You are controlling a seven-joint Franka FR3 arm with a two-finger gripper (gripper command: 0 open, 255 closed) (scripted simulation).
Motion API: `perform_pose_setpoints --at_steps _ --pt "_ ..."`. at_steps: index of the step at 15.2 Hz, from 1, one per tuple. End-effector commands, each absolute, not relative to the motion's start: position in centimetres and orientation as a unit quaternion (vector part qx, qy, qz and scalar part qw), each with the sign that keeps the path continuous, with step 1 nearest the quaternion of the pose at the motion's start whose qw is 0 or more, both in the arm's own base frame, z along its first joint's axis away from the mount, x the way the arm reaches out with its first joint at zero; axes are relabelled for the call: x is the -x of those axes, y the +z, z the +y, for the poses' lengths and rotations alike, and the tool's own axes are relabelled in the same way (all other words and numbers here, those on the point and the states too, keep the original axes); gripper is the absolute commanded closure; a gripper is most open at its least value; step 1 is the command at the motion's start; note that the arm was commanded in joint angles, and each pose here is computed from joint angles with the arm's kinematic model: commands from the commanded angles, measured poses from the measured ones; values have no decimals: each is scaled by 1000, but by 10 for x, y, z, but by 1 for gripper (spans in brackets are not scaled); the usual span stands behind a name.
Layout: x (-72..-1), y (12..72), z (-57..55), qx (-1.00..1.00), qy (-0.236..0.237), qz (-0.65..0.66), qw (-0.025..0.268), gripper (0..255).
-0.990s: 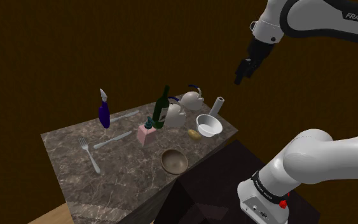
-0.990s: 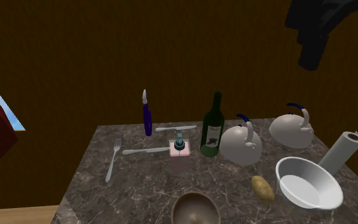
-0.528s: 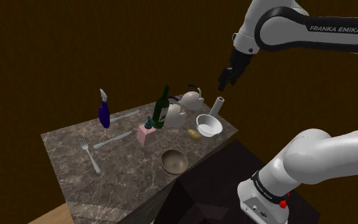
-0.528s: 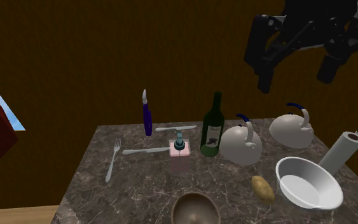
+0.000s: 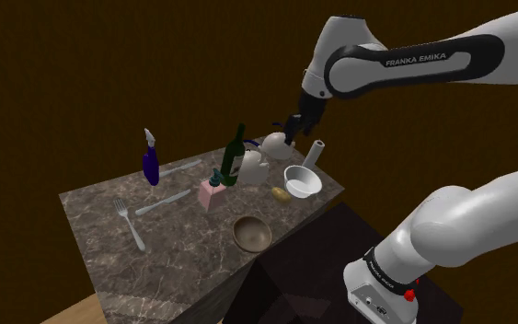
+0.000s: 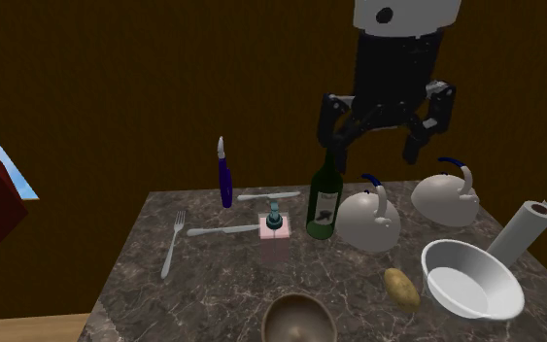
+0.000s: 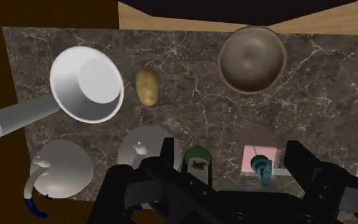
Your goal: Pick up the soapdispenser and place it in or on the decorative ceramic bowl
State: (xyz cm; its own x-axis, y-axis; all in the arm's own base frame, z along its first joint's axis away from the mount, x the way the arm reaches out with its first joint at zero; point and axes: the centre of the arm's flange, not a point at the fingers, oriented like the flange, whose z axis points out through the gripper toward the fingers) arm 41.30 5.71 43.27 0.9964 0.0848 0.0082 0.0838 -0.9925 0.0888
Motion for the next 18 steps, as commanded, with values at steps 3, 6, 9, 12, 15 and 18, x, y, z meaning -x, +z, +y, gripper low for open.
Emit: perform_pose_setpoints --at_steps 3,6,9,12,15,18 --pt "-442 391 73 -999 6 40 34 0" --pt "-464 362 85 -999 5 39 26 0" --pt "-485 332 98 -999 5 38 19 0" --pt "-507 302 112 -999 4 37 11 0" --pt "-528 273 125 -999 4 36 4 0" --pt "-550 244 139 -999 3 34 -4 0"
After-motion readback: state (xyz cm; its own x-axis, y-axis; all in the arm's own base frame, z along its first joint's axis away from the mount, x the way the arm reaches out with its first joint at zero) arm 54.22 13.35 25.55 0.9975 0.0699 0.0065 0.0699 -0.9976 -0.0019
